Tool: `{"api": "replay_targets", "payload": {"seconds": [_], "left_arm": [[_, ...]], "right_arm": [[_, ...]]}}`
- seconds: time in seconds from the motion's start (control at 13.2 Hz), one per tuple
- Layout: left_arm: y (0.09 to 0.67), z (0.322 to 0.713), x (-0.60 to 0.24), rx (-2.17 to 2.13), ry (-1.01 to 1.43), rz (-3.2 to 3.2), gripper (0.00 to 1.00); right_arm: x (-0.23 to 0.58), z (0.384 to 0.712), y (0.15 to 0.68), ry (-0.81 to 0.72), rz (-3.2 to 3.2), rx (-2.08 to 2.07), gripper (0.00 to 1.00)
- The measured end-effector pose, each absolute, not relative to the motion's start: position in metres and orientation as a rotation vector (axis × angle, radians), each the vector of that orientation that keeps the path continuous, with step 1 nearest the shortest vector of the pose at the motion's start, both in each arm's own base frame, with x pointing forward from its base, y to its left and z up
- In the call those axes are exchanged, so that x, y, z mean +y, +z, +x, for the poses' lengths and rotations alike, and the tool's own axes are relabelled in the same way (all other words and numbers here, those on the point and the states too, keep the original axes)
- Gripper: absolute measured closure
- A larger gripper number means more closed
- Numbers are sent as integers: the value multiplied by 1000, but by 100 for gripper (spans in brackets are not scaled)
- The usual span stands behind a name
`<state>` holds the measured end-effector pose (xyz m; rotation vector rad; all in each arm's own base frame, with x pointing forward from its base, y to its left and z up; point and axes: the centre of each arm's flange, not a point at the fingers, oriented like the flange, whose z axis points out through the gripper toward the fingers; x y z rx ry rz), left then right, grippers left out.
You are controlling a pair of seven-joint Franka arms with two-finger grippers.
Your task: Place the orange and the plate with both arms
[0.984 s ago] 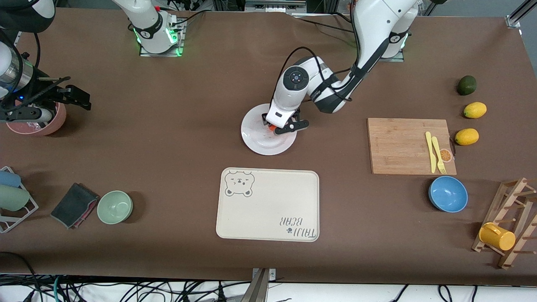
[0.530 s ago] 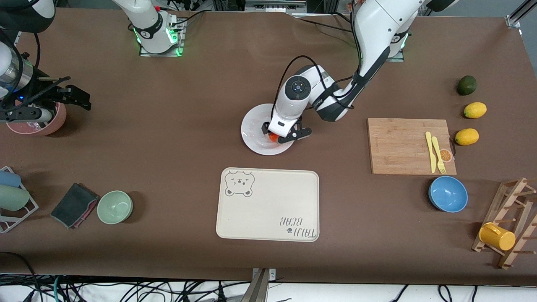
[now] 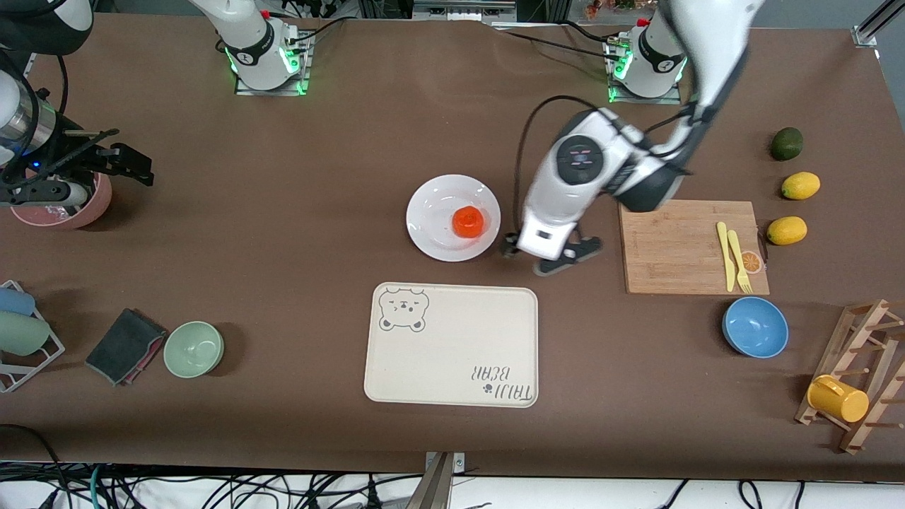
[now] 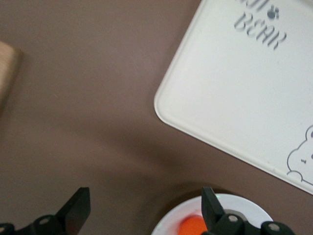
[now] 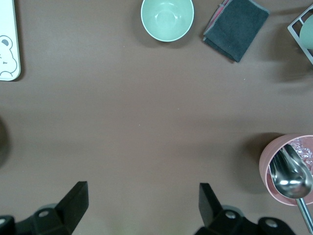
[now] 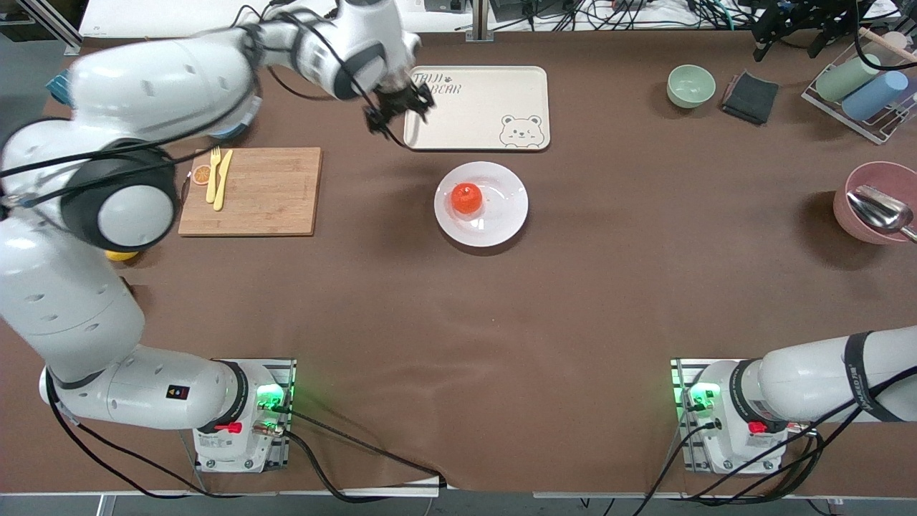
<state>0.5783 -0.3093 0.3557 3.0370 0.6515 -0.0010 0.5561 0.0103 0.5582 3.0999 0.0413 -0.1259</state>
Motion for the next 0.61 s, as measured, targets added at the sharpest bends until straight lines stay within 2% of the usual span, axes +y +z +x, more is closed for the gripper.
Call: {"api": "replay_targets", "payload": {"seconds": [0.61], "left_arm": [[527,599,-105,667,-49,3126,0]], "right_arm": [[10,556,558,-126,3100,41,0]]}}
